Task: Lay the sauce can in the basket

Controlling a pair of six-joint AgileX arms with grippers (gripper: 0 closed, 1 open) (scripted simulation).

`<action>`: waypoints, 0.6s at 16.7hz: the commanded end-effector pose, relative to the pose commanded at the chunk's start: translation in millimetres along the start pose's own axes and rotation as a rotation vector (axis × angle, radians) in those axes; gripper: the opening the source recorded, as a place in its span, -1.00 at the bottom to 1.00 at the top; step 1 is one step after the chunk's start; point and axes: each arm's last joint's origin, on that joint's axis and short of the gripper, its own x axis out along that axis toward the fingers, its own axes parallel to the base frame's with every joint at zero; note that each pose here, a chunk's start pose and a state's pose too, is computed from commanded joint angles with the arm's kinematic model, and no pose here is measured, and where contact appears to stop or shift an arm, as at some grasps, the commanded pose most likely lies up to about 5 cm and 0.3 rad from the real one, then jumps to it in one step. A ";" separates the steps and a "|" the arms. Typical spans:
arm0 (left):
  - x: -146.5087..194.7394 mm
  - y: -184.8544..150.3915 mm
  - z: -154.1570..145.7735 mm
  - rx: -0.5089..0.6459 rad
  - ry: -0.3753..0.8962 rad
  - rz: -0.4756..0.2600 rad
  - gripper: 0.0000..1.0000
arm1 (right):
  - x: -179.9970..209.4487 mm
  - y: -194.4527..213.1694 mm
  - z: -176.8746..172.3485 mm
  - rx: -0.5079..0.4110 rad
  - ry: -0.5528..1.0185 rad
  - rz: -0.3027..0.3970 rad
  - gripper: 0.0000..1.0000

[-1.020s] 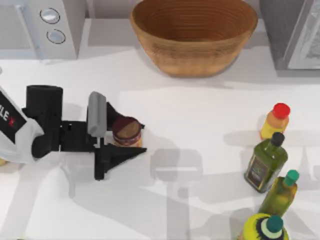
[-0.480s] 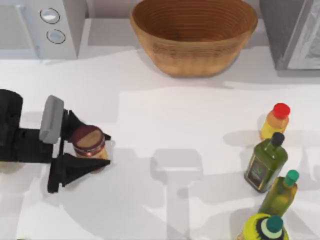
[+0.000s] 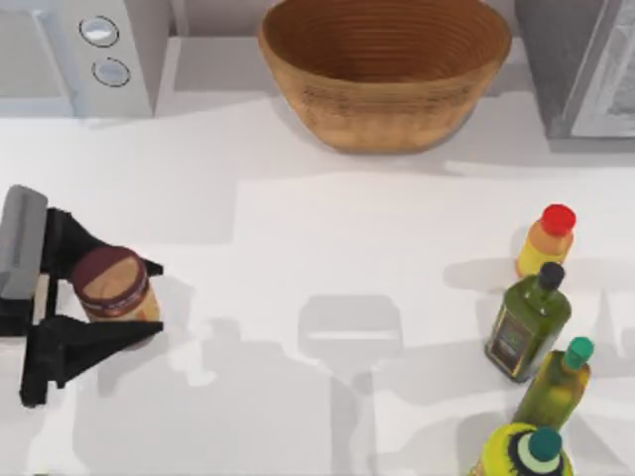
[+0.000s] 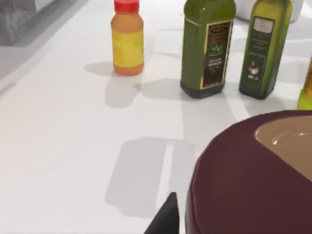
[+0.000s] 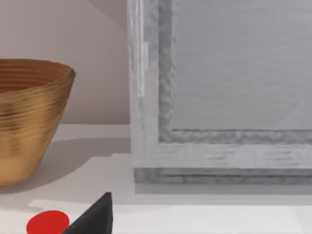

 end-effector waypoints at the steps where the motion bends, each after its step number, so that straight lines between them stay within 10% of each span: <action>1: -1.9 -2.0 2.6 0.012 0.001 0.004 -1.00 | 0.0 0.0 0.0 0.000 0.000 0.000 1.00; 10: 3.7 16.5 8.8 0.050 0.061 -0.004 -1.00 | 0.0 0.0 0.0 0.000 0.000 0.000 1.00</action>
